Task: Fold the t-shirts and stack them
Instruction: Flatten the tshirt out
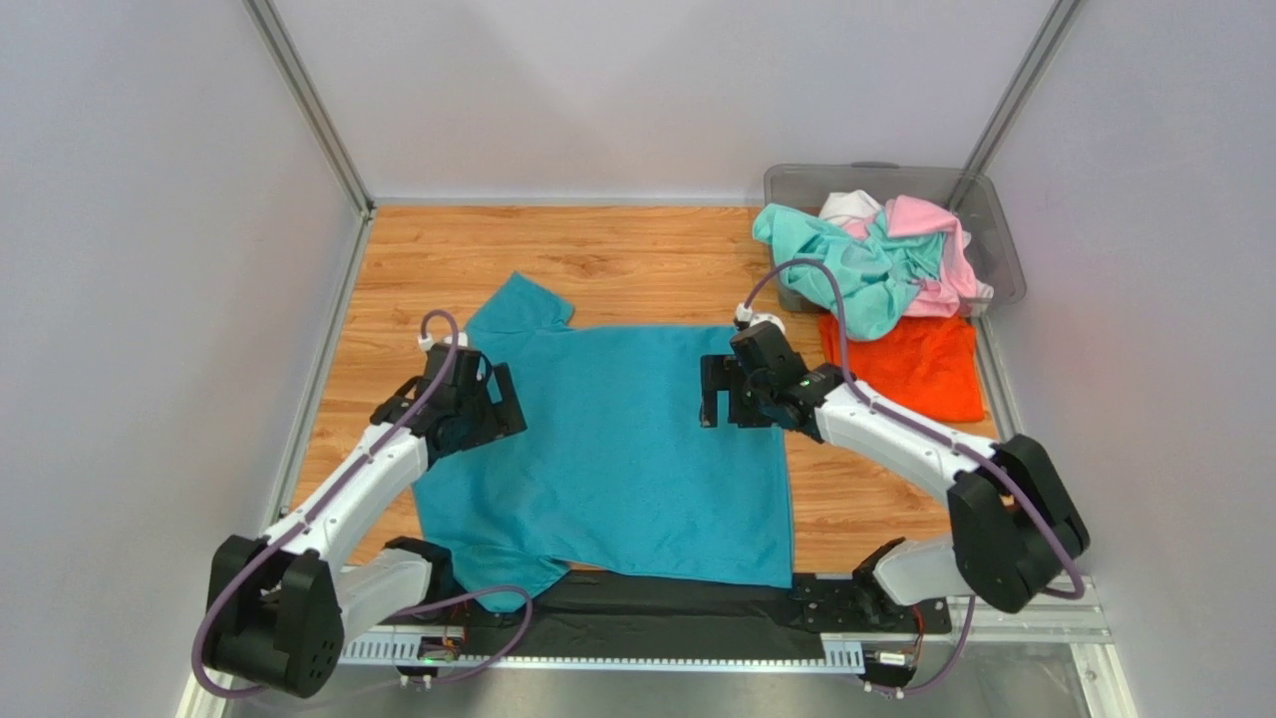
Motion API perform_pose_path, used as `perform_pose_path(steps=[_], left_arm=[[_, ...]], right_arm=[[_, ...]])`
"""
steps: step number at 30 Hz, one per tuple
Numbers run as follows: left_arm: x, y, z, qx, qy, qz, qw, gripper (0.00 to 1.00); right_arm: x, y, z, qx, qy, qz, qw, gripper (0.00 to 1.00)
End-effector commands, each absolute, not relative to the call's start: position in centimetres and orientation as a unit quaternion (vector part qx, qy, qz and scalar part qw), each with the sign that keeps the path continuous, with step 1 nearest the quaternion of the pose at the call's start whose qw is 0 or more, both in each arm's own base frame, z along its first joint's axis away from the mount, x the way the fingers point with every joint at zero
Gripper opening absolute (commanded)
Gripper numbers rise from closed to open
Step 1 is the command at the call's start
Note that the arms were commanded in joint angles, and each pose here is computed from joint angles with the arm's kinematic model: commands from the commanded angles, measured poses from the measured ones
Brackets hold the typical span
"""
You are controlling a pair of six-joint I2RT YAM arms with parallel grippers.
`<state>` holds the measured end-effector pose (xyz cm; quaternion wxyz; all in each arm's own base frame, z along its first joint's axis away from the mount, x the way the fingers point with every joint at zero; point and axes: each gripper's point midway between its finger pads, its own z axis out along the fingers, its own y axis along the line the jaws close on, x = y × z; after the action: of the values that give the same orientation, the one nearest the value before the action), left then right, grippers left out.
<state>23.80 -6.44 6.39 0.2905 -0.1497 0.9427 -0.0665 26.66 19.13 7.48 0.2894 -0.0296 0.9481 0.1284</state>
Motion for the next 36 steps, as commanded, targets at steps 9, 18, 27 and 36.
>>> perform_pose_path(steps=[9, 18, 27, 36], left_arm=[[29.2, -6.2, 3.8, -0.17, 0.951, -0.014, 0.259, 1.0], [33.6, -6.8, 1.7, -0.16, 0.966, 0.008, 0.202, 0.97], [40.4, -6.7, 2.4, -0.149, 0.97, 0.005, 0.194, 1.0], [42.5, -7.0, 8.4, -0.14, 0.96, -0.02, 0.243, 1.0]], right_arm=[[32.2, 20.1, 3.6, -0.009, 0.958, 0.06, 0.28, 1.0], [36.4, 20.1, 1.7, 0.009, 0.965, 0.051, 0.257, 1.0], [42.7, 19.9, 2.1, 0.026, 0.962, 0.056, 0.267, 1.0], [44.2, 21.4, 9.1, -0.013, 0.943, 0.081, 0.322, 1.0]])
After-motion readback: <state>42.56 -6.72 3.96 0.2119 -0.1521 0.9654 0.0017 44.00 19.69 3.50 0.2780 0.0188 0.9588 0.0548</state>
